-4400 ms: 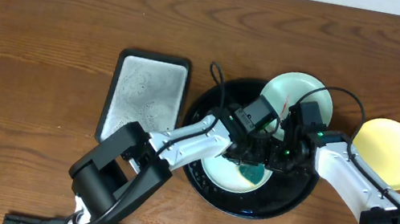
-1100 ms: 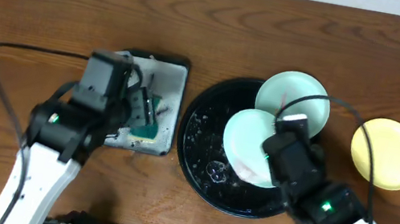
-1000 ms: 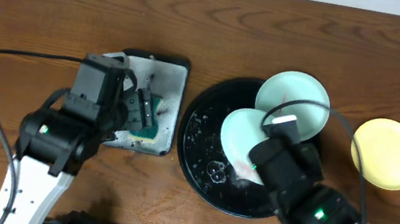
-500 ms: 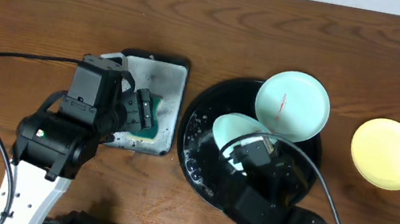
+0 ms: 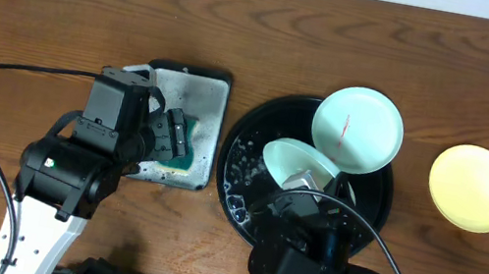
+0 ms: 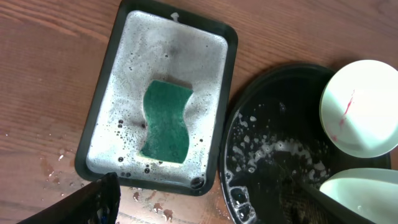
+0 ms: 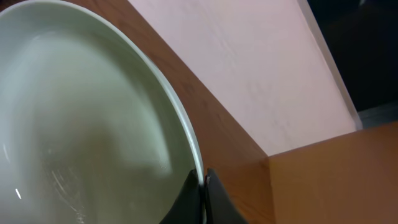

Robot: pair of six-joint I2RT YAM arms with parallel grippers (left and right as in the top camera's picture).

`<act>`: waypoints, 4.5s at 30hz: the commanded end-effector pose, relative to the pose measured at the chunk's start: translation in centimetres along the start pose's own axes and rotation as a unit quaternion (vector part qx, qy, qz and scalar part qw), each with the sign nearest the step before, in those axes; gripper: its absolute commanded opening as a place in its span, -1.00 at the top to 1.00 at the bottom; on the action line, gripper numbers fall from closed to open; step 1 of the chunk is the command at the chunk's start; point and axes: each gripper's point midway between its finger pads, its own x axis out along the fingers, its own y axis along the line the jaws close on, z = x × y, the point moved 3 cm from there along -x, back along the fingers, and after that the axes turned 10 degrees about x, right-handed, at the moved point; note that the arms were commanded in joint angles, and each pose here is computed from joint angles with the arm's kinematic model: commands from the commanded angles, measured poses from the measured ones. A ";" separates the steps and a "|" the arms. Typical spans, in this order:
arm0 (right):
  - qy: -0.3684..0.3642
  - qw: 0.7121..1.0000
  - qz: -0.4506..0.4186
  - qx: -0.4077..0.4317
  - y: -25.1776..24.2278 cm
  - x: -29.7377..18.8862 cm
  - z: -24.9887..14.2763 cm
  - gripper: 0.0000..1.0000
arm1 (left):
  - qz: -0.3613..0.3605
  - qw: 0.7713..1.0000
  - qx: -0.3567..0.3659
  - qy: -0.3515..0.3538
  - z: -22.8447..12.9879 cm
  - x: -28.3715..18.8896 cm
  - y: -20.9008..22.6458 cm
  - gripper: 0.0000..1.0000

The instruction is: Clean dirty plates on tray and stack at the side

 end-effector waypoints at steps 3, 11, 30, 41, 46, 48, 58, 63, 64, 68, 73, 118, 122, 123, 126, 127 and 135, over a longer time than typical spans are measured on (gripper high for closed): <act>-0.017 0.999 -0.023 0.014 -1.2 -0.5 1.1 0.98 | -0.001 1.000 0.005 -0.007 0.5 -0.5 -0.1 -0.64; -0.017 0.999 -0.026 0.014 -1.3 -0.5 1.1 0.98 | -0.001 1.000 0.005 -0.007 0.5 -0.5 -0.1 -0.64; -0.018 0.999 -0.030 0.014 -1.4 -0.5 1.1 0.98 | -0.001 1.000 0.005 -0.007 0.5 -0.5 -0.1 -0.65; -0.018 0.999 -0.030 0.014 -1.4 -0.5 1.1 0.98 | -0.001 1.000 0.005 -0.007 0.5 -0.5 -0.1 -0.65; -0.018 0.999 -0.030 0.014 -1.4 -0.5 1.1 0.98 | -0.001 1.000 0.005 -0.007 0.5 -0.5 -0.1 -0.65; -0.018 0.999 -0.030 0.014 -1.4 -0.5 1.1 0.98 | -0.001 1.000 0.005 -0.007 0.5 -0.5 -0.1 -0.65; -0.018 0.999 -0.030 0.014 -1.4 -0.5 1.1 0.98 | -0.001 1.000 0.005 -0.007 0.5 -0.5 -0.1 -0.65; -0.018 0.999 -0.030 0.014 -1.4 -0.5 1.1 0.98 | -0.001 1.000 0.005 -0.007 0.5 -0.5 -0.1 -0.65; -0.018 0.999 -0.030 0.014 -1.4 -0.5 1.1 0.98 | -0.001 1.000 0.005 -0.007 0.5 -0.5 -0.1 -0.65; -0.018 0.999 -0.030 0.024 -1.4 -0.5 1.1 0.98 | -0.001 1.000 0.005 -0.007 0.5 -0.5 -0.1 -0.65; -0.001 0.995 -0.030 0.096 -1.7 0.3 0.6 0.98 | -0.001 1.000 0.005 -0.007 0.5 -0.5 -0.1 -0.65; 0.243 0.615 0.040 0.749 -19.2 17.1 -26.1 -0.08 | -0.001 1.000 0.005 -0.007 0.5 -0.5 -0.1 -0.65; 0.175 0.646 0.238 0.704 -15.3 17.9 -17.1 -0.12 | -0.001 1.000 0.005 -0.007 0.5 -0.5 -0.1 -0.65; 0.180 0.664 0.261 0.677 -13.9 18.0 -15.9 -0.13 | -0.001 1.000 0.005 -0.007 0.5 -0.5 -0.1 -0.65; 0.245 0.738 0.253 0.575 -8.8 19.0 -14.9 -0.19 | -0.001 1.000 0.005 -0.007 0.5 -0.5 -0.1 -0.65; 0.287 0.783 0.193 0.517 -7.2 19.9 -15.6 -0.27 | -0.001 1.000 0.005 -0.007 0.5 -0.5 -0.1 -0.65; 0.294 0.896 0.089 0.319 -3.6 25.4 -17.0 -0.57 | -0.001 1.000 0.005 -0.007 0.5 -0.5 -0.1 -0.65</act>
